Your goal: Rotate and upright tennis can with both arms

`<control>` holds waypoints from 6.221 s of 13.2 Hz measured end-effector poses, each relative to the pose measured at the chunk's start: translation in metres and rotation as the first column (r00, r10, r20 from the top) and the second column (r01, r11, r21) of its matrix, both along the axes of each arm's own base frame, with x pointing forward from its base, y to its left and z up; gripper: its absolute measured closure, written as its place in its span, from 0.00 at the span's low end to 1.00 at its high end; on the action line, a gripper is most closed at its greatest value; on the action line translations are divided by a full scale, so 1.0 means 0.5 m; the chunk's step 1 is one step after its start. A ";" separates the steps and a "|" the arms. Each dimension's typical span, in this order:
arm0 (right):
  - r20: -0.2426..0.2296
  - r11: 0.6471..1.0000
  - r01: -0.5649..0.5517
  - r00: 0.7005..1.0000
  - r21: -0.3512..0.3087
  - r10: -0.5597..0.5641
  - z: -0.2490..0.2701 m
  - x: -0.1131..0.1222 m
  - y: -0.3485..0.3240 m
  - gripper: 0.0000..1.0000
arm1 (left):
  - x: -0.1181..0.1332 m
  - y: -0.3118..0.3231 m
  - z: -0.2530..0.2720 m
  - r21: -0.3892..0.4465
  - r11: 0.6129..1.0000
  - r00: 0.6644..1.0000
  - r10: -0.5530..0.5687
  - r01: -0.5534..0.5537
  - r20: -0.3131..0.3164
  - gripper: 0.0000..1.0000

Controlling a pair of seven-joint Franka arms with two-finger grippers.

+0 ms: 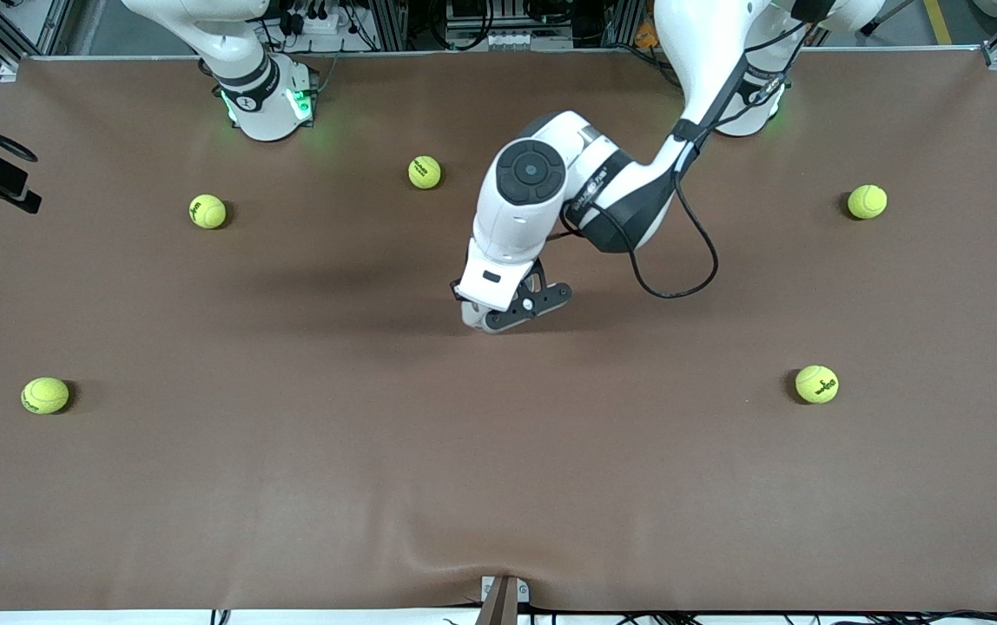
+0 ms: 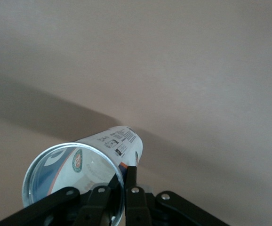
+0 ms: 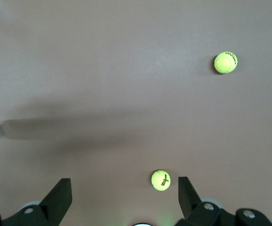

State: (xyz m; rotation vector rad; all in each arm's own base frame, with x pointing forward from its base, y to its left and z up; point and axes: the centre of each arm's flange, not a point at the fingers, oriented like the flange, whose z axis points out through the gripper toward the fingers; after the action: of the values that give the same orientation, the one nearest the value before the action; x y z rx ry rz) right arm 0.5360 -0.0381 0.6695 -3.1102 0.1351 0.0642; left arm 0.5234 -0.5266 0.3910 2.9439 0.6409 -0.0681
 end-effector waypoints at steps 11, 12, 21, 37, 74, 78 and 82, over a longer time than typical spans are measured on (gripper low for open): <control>-0.002 1.000 -0.006 1.000 0.001 0.006 -0.001 0.001 0.006 0.00 | -0.097 -0.071 -0.063 0.190 0.982 0.999 -0.002 -0.008 0.050 0.96; -0.002 1.000 -0.005 1.000 0.001 0.005 -0.002 0.001 0.006 0.00 | -0.096 -0.069 -0.068 0.199 0.980 0.999 -0.001 -0.009 0.049 0.96; -0.002 1.000 -0.004 1.000 0.000 0.004 -0.002 0.001 0.004 0.00 | -0.106 -0.074 -0.071 0.245 0.969 0.996 -0.028 0.006 0.085 0.96; -0.003 1.000 0.000 1.000 -0.008 0.000 -0.002 0.001 0.000 0.00 | -0.104 -0.089 -0.068 0.208 0.978 0.993 -0.007 -0.017 0.117 0.54; -0.022 1.000 -0.004 1.000 -0.007 0.004 -0.005 -0.003 0.003 0.00 | 0.220 0.838 0.421 0.125 0.965 0.970 -0.238 0.232 0.039 0.00; -0.022 1.000 -0.004 1.000 -0.007 0.004 -0.005 -0.004 0.003 0.00 | 0.158 0.865 0.484 0.123 0.964 0.970 -0.240 0.234 0.034 0.00; -0.023 1.000 -0.004 1.000 -0.007 0.004 -0.005 -0.004 0.003 0.00 | 0.095 0.896 0.501 0.125 0.956 0.962 -0.271 0.266 0.021 0.00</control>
State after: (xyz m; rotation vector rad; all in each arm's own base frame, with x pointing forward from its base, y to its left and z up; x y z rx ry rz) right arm 0.5342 -0.0365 0.6670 -3.1174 0.1298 0.0991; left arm 0.5708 -0.0787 0.6414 3.1218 0.2426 0.0013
